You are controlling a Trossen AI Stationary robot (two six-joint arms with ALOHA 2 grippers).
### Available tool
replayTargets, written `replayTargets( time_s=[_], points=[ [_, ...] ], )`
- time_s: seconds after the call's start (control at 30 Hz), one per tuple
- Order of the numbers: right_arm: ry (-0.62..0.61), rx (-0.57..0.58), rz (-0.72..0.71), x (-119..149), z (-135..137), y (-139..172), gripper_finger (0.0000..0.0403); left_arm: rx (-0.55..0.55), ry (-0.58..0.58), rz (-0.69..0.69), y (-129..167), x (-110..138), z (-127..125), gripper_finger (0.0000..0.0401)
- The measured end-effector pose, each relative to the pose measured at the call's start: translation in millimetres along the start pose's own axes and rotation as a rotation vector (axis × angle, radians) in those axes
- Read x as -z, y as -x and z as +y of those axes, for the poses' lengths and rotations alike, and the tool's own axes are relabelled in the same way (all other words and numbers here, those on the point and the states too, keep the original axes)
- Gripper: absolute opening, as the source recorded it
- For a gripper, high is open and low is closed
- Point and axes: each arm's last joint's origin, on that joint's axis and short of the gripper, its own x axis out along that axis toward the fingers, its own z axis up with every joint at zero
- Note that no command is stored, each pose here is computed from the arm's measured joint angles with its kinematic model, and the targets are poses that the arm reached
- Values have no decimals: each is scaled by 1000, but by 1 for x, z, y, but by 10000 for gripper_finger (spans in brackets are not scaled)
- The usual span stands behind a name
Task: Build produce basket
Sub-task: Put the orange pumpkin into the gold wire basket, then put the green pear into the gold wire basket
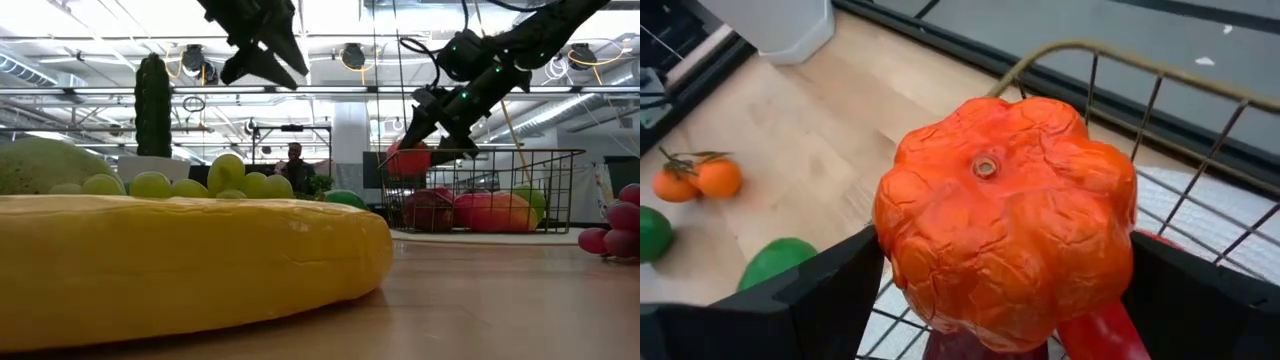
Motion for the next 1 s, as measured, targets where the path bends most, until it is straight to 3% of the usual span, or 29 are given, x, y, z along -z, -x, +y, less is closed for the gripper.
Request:
replayTargets(
  time_s=[0.17, 0.33, 0.67, 0.83, 1.0],
  points=[
    [28, -50, -2, -2, 0, 11, 366, 27, 73, 36, 11, 9, -11, 145],
    [59, -53, 28, 0, -3, 15, 394, 66, 58, 12, 27, 16, -26, 145],
    [-15, -75, -47, -7, 1, 32, 398, 69, 96, 57, 58, 42, -47, 145],
    [-145, -226, -107, -12, 15, 54, 399, 30, 78, 129, 67, 62, -54, 145],
    [-193, -376, -168, -12, 40, 81, 395, -31, 62, 177, 71, 75, -56, 145]
  ],
)
